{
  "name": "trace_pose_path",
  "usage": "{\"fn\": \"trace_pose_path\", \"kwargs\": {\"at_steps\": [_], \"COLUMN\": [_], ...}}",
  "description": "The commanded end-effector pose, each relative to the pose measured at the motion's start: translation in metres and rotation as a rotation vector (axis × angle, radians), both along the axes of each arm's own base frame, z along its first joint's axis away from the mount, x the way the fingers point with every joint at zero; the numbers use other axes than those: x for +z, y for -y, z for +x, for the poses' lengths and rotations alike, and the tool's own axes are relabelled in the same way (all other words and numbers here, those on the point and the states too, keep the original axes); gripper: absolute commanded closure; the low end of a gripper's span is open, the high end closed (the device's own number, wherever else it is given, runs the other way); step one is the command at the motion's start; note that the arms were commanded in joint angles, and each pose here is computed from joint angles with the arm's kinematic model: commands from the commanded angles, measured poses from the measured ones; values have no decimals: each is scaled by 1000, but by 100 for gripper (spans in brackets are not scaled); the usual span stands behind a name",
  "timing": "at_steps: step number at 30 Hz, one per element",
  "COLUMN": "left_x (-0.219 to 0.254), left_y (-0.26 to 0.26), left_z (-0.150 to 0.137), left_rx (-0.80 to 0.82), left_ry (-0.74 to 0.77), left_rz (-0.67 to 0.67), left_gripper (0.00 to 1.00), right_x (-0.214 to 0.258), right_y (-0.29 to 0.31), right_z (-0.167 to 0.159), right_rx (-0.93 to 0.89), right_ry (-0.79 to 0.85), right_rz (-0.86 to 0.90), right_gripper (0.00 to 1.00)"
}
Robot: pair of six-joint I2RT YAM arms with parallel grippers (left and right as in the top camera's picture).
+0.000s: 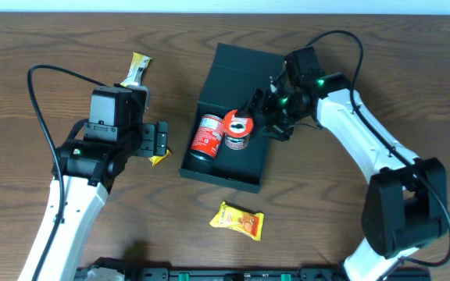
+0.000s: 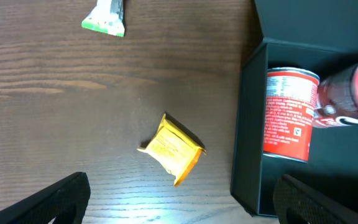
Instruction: Pack container
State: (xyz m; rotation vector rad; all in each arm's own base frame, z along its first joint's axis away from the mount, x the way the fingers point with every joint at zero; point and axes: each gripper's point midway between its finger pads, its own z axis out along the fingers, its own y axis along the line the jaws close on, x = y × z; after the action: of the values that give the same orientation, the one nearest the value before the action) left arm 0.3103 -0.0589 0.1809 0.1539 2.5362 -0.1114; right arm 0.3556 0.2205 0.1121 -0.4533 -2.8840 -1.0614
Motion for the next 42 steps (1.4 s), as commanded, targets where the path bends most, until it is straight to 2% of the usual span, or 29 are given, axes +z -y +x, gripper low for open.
{"fn": "trace_pose_path", "kwargs": {"at_steps": [1,4,6,8,9,10,12,13,14,16,19,20,27,33,42], "left_x": [4,5,5,5,4,4,4,3,3,3,3,3,3,3,2], "left_y": [-2,-2,-2,-2,-2,-2,-2,-2,-2,-2,-2,-2,-3,-11,-12], "left_z": [3,3,3,3,3,3,1,1,1,1,1,1,1,2,2], "left_rx": [10,10,10,10,10,10,10,10,10,10,10,10,13,36,41], "left_ry": [11,12,12,12,11,10,5,3,0,1,2,2,2,9,8], "left_rz": [11,10,10,10,11,11,12,13,13,13,13,13,17,56,64], "left_gripper": [4,5,4,4,4,4,4,5,4,4,5,4,4,5,4], "right_x": [7,14,19,21,21,22,25,26,26,25,24,23,14,-3,0], "right_y": [-8,-15,-19,-19,-17,-16,-12,-9,-4,6,17,18,11,11,-11], "right_z": [5,9,11,13,14,13,10,8,6,1,-6,-9,-25,-22,-14], "right_rx": [35,44,53,54,49,47,58,65,67,76,85,91,133,151,163], "right_ry": [52,70,83,94,92,80,65,58,48,30,-1,-11,-43,18,92], "right_rz": [12,60,95,105,104,116,141,150,145,123,106,102,31,-136,-136], "right_gripper": [16,18,23,39,55,61,63,56,56,61,85,97,98,99,99]}}
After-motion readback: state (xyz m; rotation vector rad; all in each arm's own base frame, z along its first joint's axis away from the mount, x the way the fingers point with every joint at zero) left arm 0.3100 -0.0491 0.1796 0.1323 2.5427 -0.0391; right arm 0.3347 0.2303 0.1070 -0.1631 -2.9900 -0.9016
